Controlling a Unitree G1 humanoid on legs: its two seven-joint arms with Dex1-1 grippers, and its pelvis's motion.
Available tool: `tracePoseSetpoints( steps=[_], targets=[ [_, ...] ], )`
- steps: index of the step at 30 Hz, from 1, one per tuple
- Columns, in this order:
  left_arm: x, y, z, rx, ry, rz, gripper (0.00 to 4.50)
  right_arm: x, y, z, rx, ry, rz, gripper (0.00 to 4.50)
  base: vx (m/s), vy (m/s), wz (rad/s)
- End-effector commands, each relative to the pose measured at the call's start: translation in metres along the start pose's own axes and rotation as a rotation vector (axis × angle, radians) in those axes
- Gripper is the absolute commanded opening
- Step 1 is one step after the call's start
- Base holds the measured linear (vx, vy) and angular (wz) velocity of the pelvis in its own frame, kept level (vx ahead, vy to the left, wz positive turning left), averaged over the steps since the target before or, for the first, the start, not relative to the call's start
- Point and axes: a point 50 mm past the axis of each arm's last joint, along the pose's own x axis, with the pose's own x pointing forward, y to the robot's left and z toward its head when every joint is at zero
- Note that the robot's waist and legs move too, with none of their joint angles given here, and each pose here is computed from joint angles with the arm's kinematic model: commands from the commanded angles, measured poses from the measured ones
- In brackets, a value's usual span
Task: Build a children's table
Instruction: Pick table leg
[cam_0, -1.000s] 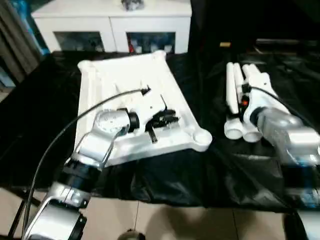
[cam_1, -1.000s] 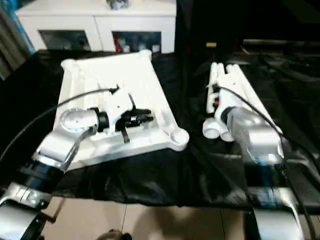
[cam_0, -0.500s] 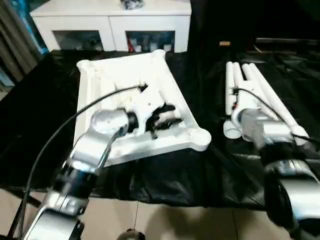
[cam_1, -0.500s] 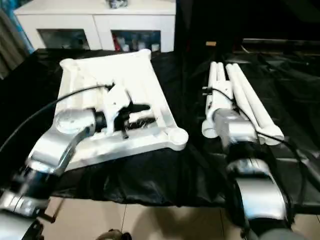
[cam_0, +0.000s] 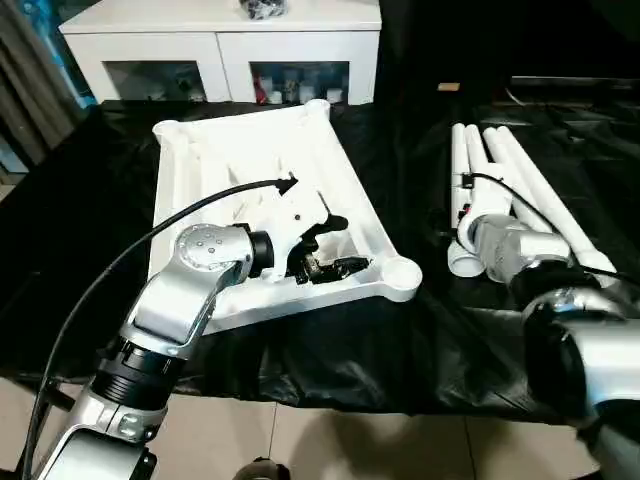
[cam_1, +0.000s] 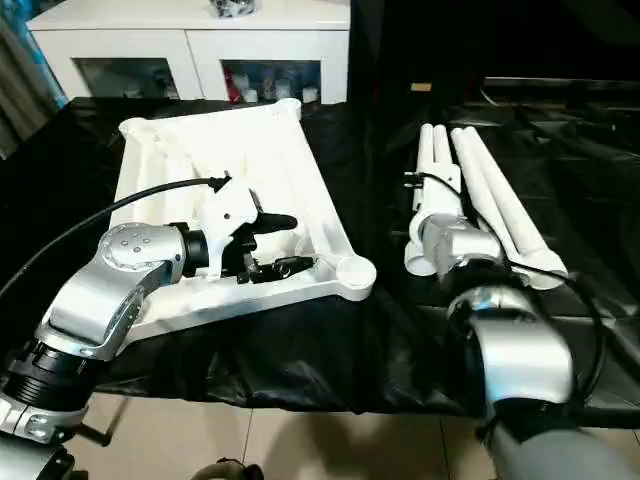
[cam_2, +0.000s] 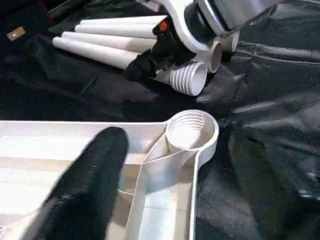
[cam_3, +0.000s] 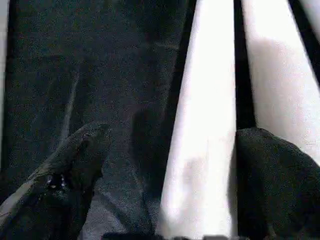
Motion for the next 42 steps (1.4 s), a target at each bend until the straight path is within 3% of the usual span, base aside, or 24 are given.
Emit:
tracePoseSetpoints(
  steps=[1,2,6,14,30,37,42],
  targets=[
    [-0.001,0.002,0.006,0.020,0.004,0.013,4.02,-0.001,0.000,0.001,0.026,0.032,0.015,4.50,0.000,0.000,0.00],
    [-0.001,0.003,0.007,0.019,0.004,0.013,4.23,-0.001,-0.001,0.001,0.027,0.049,0.014,4.50,0.000,0.000,0.00],
    [-0.003,0.004,0.010,0.015,0.012,-0.015,4.43,-0.003,-0.007,0.002,0.085,0.092,-0.001,4.50,0.000,0.000,0.00],
    [-0.005,0.003,0.015,0.019,0.013,-0.074,4.50,-0.007,-0.020,0.007,0.125,0.105,-0.044,3.71,0.000,0.000,0.00],
    [-0.005,0.003,0.010,0.006,0.061,-0.090,4.50,-0.005,-0.015,-0.008,0.163,0.167,0.009,2.31,0.000,0.000,0.00],
    [-0.003,0.003,0.007,-0.004,0.085,-0.083,4.50,-0.004,-0.017,-0.020,0.200,0.199,0.002,1.91,0.000,0.000,0.00],
    [0.001,0.010,0.009,-0.025,0.059,0.008,4.50,-0.004,-0.016,-0.014,0.238,0.157,0.029,1.87,0.000,0.000,0.00]
  ],
)
